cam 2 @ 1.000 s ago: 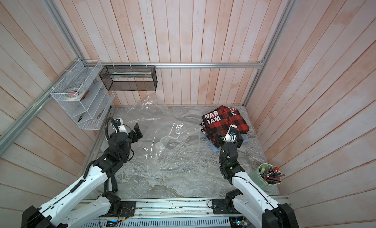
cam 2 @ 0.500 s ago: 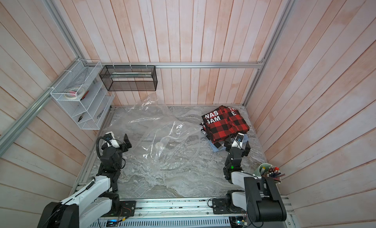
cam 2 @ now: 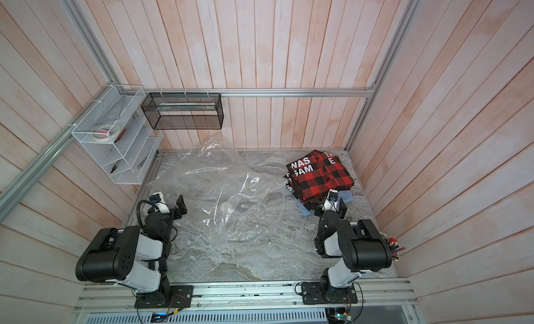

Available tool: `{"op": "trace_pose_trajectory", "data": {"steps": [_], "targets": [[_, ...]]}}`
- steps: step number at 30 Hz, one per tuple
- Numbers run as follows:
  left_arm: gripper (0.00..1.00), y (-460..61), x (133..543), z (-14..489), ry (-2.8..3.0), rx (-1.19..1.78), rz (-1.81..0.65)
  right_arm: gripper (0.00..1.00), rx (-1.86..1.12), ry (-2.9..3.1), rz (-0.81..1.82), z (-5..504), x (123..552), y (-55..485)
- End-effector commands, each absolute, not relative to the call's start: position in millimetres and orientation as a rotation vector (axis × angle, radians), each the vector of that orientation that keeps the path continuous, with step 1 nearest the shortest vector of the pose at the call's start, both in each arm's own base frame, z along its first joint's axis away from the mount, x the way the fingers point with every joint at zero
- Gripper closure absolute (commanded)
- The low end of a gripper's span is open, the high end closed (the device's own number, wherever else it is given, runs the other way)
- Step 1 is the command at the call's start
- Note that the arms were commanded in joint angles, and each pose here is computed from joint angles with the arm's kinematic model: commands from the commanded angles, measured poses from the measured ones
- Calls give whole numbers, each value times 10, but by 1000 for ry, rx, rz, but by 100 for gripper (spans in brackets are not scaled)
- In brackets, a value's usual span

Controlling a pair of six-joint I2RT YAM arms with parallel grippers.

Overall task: Take the shirt out of the vacuum bag
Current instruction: Reset both arms

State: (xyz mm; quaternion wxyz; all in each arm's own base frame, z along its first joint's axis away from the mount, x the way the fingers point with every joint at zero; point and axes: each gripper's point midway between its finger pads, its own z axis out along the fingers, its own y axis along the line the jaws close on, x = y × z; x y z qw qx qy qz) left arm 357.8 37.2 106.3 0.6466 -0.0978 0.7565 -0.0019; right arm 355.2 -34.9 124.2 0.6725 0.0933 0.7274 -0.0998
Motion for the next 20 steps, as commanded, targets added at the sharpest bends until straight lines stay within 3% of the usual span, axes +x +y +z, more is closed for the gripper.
{"op": "trace_pose_trajectory", "data": {"steps": [1, 20], "targets": [[0, 228, 3742, 1355, 1642, -103, -52, 2, 202, 1593, -201, 1373, 3610, -326], [0, 193, 3785, 1342, 1651, -85, -58, 2, 190, 1625, -152, 1330, 3677, -331]]}}
